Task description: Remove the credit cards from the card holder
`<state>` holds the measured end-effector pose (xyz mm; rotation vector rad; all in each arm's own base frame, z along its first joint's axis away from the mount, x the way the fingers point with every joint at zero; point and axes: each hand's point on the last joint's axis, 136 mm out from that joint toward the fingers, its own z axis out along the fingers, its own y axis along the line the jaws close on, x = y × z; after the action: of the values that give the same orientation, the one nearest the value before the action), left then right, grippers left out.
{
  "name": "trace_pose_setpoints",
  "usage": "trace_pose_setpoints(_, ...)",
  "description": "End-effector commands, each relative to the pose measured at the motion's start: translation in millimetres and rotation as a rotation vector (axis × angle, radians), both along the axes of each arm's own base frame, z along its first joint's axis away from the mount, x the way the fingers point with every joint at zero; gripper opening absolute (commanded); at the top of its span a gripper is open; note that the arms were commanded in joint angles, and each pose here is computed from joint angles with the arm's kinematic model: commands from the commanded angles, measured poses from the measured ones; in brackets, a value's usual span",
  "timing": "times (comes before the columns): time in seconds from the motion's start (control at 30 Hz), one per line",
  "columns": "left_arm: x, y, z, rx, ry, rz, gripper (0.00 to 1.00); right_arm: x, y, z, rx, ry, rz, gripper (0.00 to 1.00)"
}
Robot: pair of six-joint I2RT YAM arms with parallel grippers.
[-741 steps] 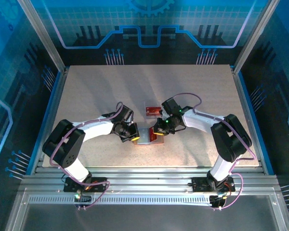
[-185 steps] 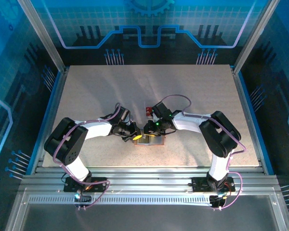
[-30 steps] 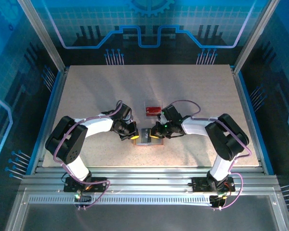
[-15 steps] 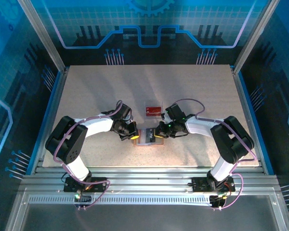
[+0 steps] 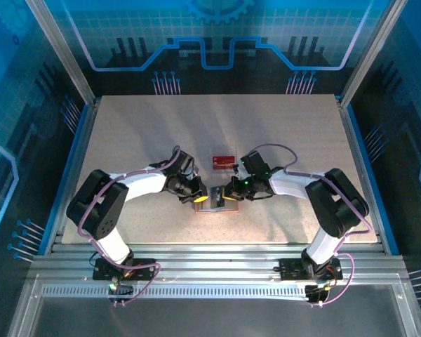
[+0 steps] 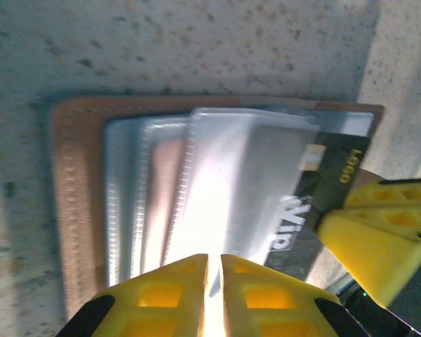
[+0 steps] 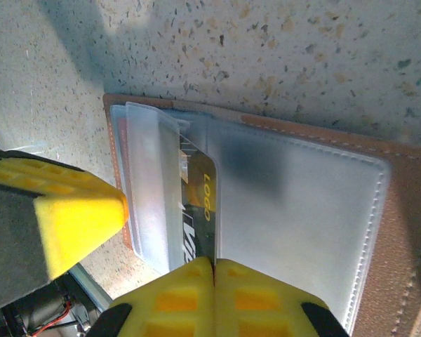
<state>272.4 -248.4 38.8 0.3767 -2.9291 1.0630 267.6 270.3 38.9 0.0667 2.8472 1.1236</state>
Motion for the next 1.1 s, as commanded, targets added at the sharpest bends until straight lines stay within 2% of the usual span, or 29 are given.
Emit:
trace_pose_setpoints(0.0,7.6,-18.6,15.3,-0.069,-0.019,-0.016,0.13,-5.1,1.0,-10.5,0.004,0.038,-0.003,0.04)
trace_pose_setpoints(0.13,4.4,-19.3,8.3,-0.054,-0.001,-0.026,0.13,-6.3,2.7,-12.1,0.004,0.042,0.000,0.04)
trace_pose_setpoints(0.3,-4.0,-2.5,-13.4,0.063,0.033,-0.044,0.13,-6.2,1.7,-11.0,0.002,0.037,-0.001,0.04)
trace_pose_setpoints(0.57,-11.0,7.3,-25.6,0.118,0.049,-0.063,0.13,-7.7,-3.1,-12.1,-0.016,0.038,-0.002,0.04)
trace_pose_setpoints(1.07,-10.4,7.7,-24.5,0.110,0.051,-0.054,0.12,-7.7,-32.4,-3.6,-0.129,0.018,0.019,0.03)
